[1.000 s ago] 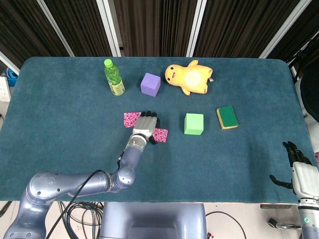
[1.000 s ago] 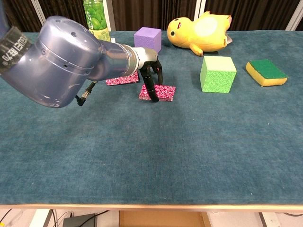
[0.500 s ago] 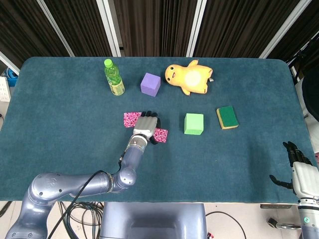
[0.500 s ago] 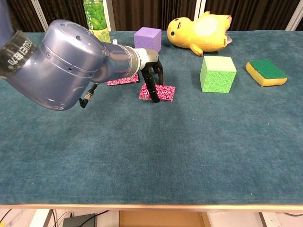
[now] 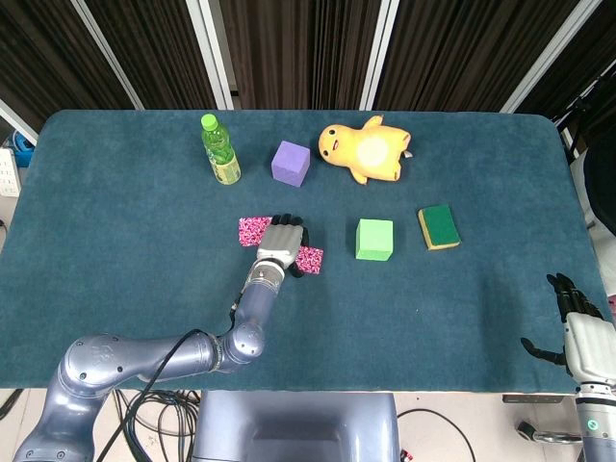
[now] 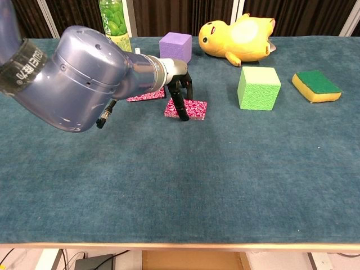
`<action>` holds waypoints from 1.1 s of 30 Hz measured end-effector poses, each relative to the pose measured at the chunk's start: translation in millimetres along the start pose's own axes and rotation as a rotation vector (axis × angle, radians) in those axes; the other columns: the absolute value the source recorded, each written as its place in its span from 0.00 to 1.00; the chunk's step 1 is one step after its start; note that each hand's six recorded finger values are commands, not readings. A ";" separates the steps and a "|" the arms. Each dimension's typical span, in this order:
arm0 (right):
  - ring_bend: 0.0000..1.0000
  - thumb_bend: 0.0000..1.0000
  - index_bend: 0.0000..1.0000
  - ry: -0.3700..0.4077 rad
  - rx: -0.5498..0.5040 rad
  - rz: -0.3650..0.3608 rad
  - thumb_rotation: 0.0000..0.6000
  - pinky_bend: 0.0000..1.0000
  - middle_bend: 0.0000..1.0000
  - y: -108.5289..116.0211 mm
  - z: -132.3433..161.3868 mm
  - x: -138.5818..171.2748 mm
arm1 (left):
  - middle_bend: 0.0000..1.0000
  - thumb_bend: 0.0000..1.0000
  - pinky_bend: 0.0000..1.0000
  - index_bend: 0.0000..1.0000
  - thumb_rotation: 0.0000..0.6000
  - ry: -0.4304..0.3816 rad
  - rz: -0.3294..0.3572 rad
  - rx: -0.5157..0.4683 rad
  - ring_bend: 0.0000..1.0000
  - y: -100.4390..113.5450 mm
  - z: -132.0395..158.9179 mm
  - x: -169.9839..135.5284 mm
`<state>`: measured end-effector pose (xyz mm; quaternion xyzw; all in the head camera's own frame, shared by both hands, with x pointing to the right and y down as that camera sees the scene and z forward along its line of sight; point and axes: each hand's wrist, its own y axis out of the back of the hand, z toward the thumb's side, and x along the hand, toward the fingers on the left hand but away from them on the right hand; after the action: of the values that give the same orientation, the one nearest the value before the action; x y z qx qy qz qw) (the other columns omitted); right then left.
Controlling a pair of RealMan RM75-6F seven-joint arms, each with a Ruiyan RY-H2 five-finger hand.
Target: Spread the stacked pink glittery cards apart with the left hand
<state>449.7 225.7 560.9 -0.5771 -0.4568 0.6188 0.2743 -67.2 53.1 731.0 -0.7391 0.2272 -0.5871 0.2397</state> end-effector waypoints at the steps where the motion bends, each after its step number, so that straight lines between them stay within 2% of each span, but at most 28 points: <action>1: 0.13 0.16 0.08 0.000 0.000 0.000 1.00 0.23 0.05 0.0 0.0 0.0 | 0.18 0.27 0.00 0.50 1.00 0.000 0.000 -0.001 0.00 0.2 0.1 0.0; 16: 0.13 0.16 0.08 0.000 -0.001 0.000 1.00 0.23 0.05 -0.2 0.3 0.1 | 0.18 0.27 0.00 0.51 1.00 -0.005 0.024 0.004 0.00 12.5 -0.5 -6.6; 33: 0.13 0.16 0.08 -0.001 -0.003 0.004 1.00 0.23 0.05 -0.5 0.3 -0.4 | 0.18 0.27 0.00 0.51 1.00 -0.019 0.020 0.031 0.00 15.0 -3.2 -17.0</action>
<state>449.4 225.4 561.6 -0.5780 -0.4569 0.6191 0.2719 -74.7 51.6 709.4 -0.7385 0.2230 -0.5812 0.2591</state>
